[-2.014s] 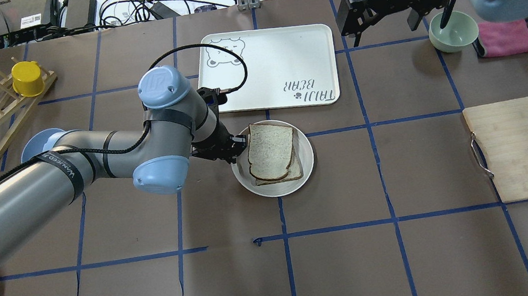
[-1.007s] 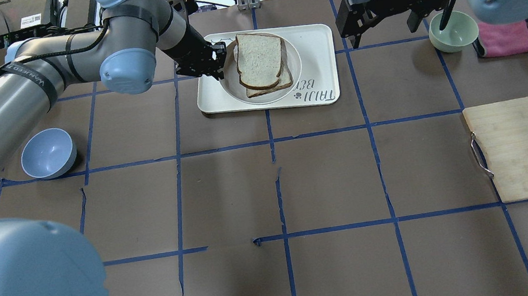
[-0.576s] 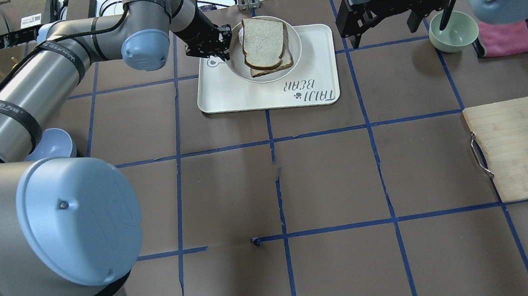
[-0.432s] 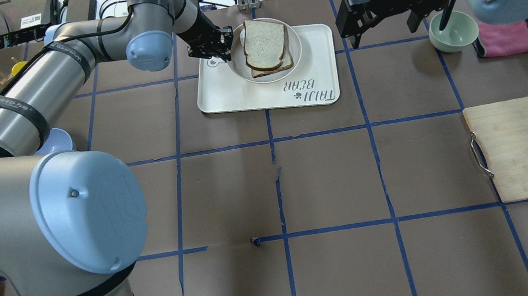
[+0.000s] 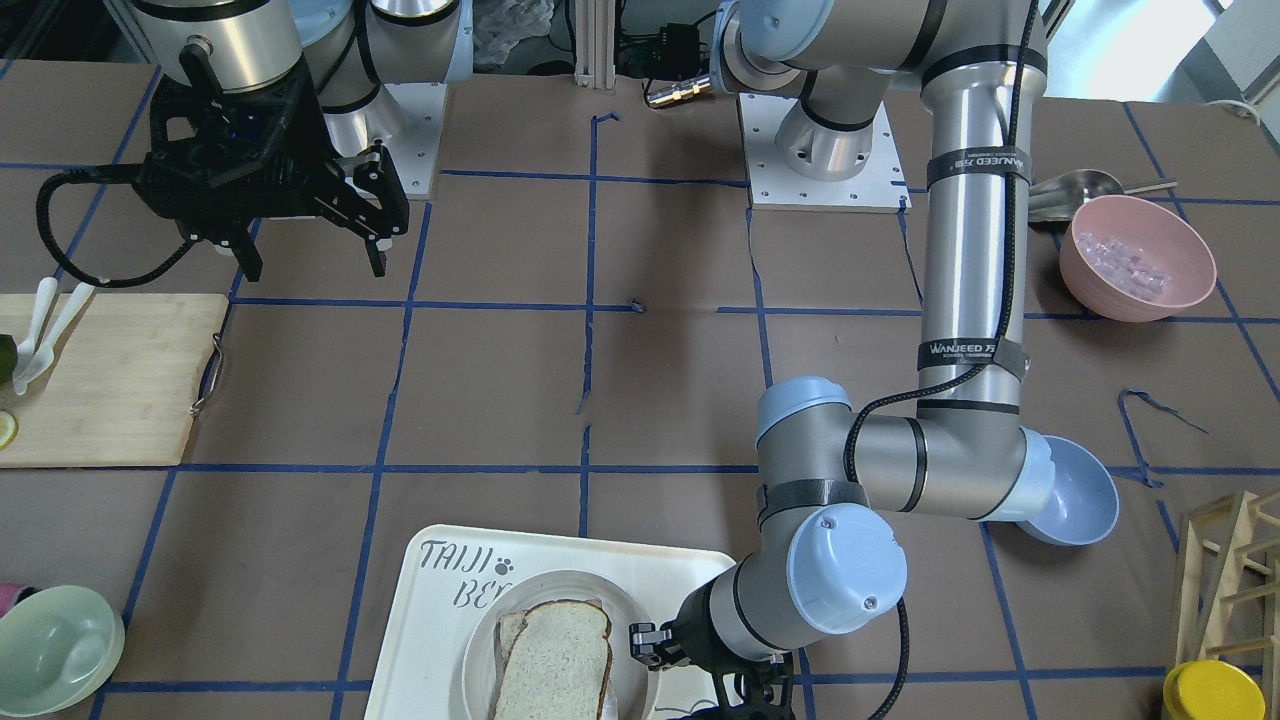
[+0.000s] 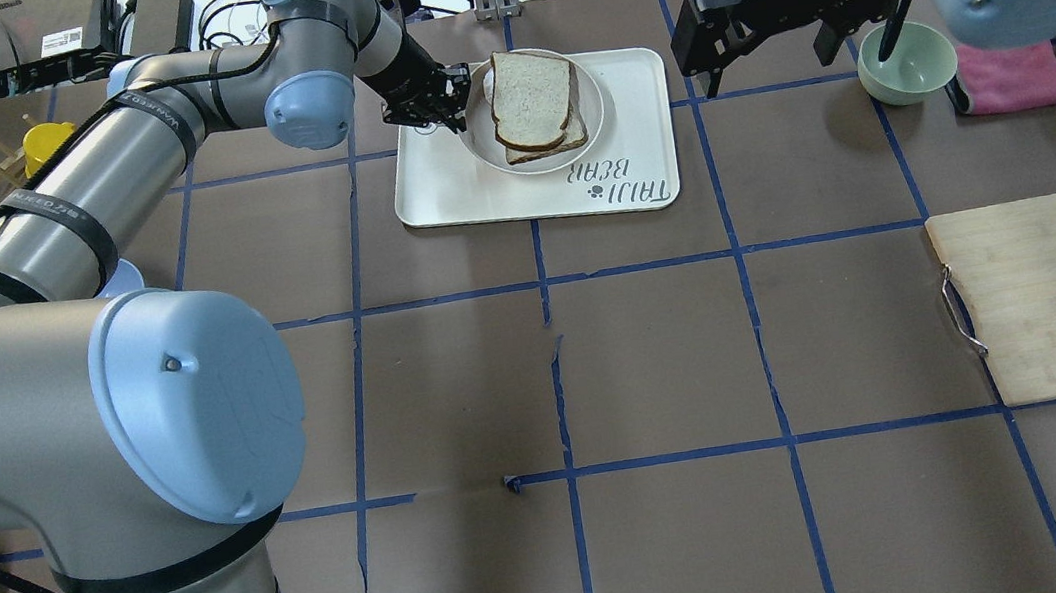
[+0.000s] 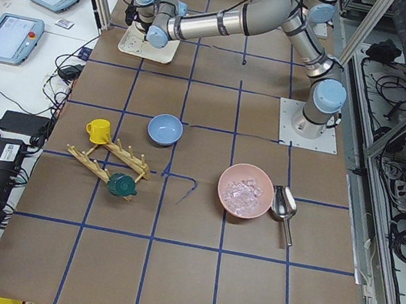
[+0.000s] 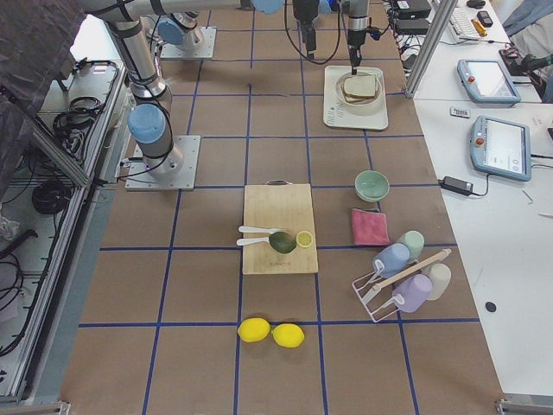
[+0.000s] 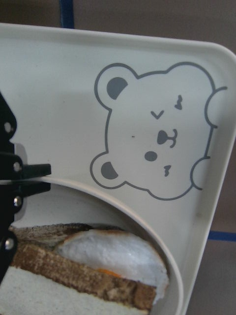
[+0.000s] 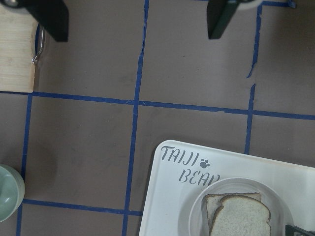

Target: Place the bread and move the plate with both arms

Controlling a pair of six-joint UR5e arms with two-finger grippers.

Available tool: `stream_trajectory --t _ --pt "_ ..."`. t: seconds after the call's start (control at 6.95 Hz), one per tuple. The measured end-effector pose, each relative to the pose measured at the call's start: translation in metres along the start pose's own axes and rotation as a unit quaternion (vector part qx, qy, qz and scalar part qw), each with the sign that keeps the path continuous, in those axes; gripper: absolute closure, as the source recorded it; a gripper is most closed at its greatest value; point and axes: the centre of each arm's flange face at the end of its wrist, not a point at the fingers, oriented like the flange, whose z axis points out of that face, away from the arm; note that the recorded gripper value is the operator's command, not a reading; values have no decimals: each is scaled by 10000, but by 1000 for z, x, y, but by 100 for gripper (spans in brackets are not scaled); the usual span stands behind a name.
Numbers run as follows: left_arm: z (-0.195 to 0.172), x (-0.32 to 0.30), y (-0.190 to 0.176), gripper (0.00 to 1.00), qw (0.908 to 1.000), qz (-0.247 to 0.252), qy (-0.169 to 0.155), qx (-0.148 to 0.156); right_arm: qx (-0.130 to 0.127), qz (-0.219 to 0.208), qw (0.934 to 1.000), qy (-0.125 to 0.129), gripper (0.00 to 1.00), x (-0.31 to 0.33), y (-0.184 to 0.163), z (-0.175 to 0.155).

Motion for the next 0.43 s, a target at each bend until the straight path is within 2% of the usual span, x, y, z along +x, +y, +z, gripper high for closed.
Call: stream_trajectory --t 0.29,0.43 --pt "-15 5 -1 0 9998 -173 35 102 -7 0 10000 -5 0 0 0 1" --pt "-34 6 -2 0 9995 -238 36 186 -12 1 10000 -11 0 0 0 2"
